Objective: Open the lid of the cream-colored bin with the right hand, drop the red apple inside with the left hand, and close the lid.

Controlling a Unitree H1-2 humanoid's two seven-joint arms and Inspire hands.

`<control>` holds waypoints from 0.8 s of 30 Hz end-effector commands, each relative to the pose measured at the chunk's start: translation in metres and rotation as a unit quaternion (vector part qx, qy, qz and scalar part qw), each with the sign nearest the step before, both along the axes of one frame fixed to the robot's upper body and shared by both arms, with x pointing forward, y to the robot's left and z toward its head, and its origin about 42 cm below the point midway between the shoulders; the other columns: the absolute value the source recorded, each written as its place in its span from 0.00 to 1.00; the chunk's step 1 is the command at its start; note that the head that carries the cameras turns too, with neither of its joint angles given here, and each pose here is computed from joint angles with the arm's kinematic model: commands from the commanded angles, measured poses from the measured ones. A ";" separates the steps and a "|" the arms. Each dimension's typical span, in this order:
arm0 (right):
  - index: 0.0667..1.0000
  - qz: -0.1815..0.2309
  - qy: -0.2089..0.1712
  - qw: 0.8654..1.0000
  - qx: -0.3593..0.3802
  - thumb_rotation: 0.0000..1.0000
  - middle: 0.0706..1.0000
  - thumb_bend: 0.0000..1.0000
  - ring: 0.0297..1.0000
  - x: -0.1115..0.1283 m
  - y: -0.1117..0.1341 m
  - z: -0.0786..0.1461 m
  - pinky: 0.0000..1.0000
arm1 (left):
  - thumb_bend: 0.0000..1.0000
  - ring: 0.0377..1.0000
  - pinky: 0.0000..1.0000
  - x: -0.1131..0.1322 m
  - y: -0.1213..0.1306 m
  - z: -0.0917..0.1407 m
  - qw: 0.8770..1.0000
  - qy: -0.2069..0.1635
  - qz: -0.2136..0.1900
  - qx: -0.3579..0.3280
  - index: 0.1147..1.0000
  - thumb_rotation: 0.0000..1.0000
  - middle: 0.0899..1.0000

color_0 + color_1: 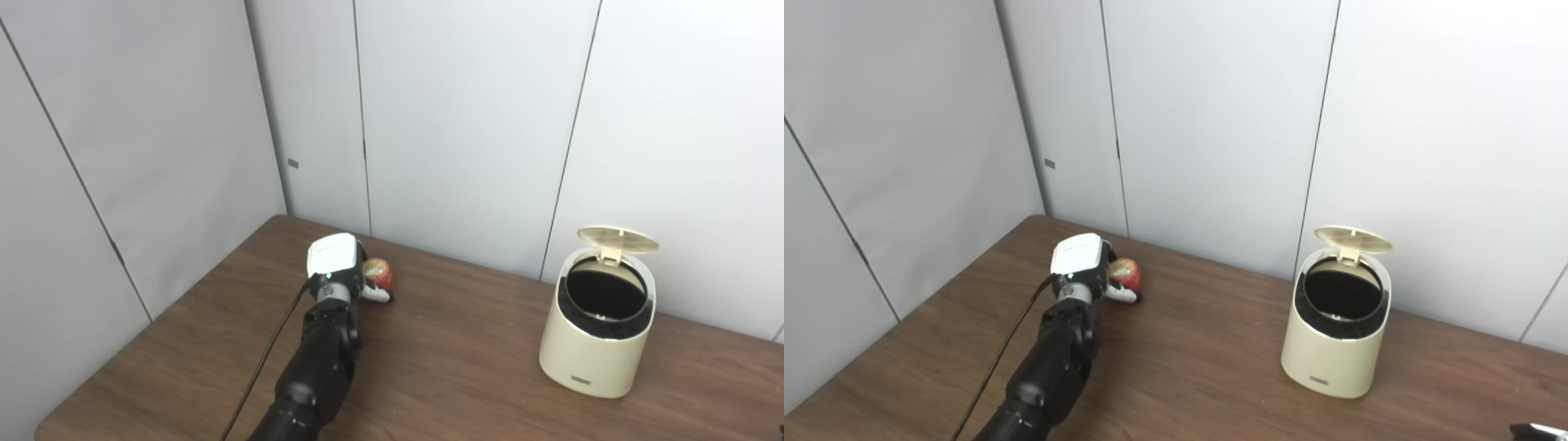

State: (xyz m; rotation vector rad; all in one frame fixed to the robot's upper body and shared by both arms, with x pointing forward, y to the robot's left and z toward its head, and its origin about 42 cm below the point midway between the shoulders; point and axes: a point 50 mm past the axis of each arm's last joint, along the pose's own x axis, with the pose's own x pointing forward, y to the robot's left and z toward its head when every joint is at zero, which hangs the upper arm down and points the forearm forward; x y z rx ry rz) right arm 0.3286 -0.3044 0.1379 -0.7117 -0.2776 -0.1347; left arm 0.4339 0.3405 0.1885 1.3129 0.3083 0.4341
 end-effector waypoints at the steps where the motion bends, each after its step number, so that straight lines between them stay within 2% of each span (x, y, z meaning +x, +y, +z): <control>1: 0.61 0.004 -0.022 1.000 0.003 0.93 0.60 0.38 0.45 0.008 0.008 0.010 0.23 | 0.50 0.37 0.20 0.007 0.008 0.025 0.999 -0.044 -0.001 0.021 0.59 0.00 0.46; 3: 0.61 0.003 -0.019 1.000 0.004 0.93 0.61 0.37 0.46 0.008 0.013 0.011 0.23 | 0.50 0.37 0.18 0.003 0.008 0.028 0.998 -0.059 -0.009 0.022 0.60 0.00 0.46; 4: 0.61 0.004 -0.019 1.000 0.004 0.90 0.62 0.32 0.46 0.007 0.016 0.012 0.24 | 0.50 0.38 0.16 0.001 0.008 0.032 0.997 -0.071 -0.016 0.020 0.50 0.00 0.45; 5: 0.61 0.005 -0.020 1.000 0.005 0.88 0.62 0.28 0.47 0.007 0.019 0.013 0.25 | 0.50 0.36 0.15 -0.003 0.006 0.037 0.996 -0.083 -0.023 0.018 0.48 0.00 0.41; 8: 0.62 0.007 -0.017 1.000 0.007 0.79 0.63 0.18 0.52 0.005 0.026 0.015 0.30 | 0.50 0.33 0.16 -0.013 -0.001 0.053 0.993 -0.110 -0.045 0.026 0.45 0.00 0.39; 9: 0.63 0.011 -0.017 1.000 0.013 0.72 0.64 0.15 0.54 0.004 0.029 0.015 0.31 | 0.50 0.32 0.16 -0.018 -0.002 0.057 0.991 -0.120 -0.055 0.029 0.45 0.00 0.38; 10: 0.64 0.012 -0.017 1.000 0.017 0.47 0.64 0.13 0.56 0.003 0.031 0.015 0.34 | 0.50 0.32 0.17 -0.023 -0.004 0.059 0.989 -0.127 -0.066 0.029 0.45 0.00 0.38; 11: 0.64 0.011 -0.016 1.000 0.018 0.32 0.64 0.13 0.56 0.003 0.034 0.015 0.35 | 0.50 0.32 0.18 -0.028 -0.004 0.061 0.988 -0.130 -0.074 0.031 0.45 0.00 0.39; 13: 0.65 0.006 -0.016 1.000 0.012 0.10 0.65 0.16 0.58 0.003 0.038 0.016 0.38 | 0.50 0.32 0.19 -0.038 -0.007 0.063 0.987 -0.135 -0.083 0.030 0.46 0.00 0.39; 14: 0.66 0.002 -0.015 1.000 0.009 0.04 0.66 0.18 0.60 0.002 0.040 0.016 0.41 | 0.50 0.31 0.18 -0.043 -0.008 0.065 0.986 -0.140 -0.086 0.028 0.46 0.00 0.38; 17: 0.67 -0.006 -0.011 1.000 0.007 0.00 0.67 0.23 0.62 0.000 0.050 0.019 0.46 | 0.50 0.36 0.14 -0.058 -0.010 0.074 0.980 -0.166 -0.106 0.012 0.42 0.00 0.43; 20: 0.69 -0.011 -0.004 1.000 0.006 0.00 0.70 0.28 0.66 -0.002 0.058 0.019 0.52 | 0.50 0.38 0.13 -0.074 -0.013 0.084 0.974 -0.185 -0.133 0.003 0.41 0.00 0.44; 24: 0.69 -0.010 -0.004 1.000 0.000 0.00 0.72 0.31 0.69 0.002 0.063 0.010 0.57 | 0.49 0.29 0.14 -0.089 -0.018 0.093 0.963 -0.206 -0.174 -0.022 0.46 0.00 0.38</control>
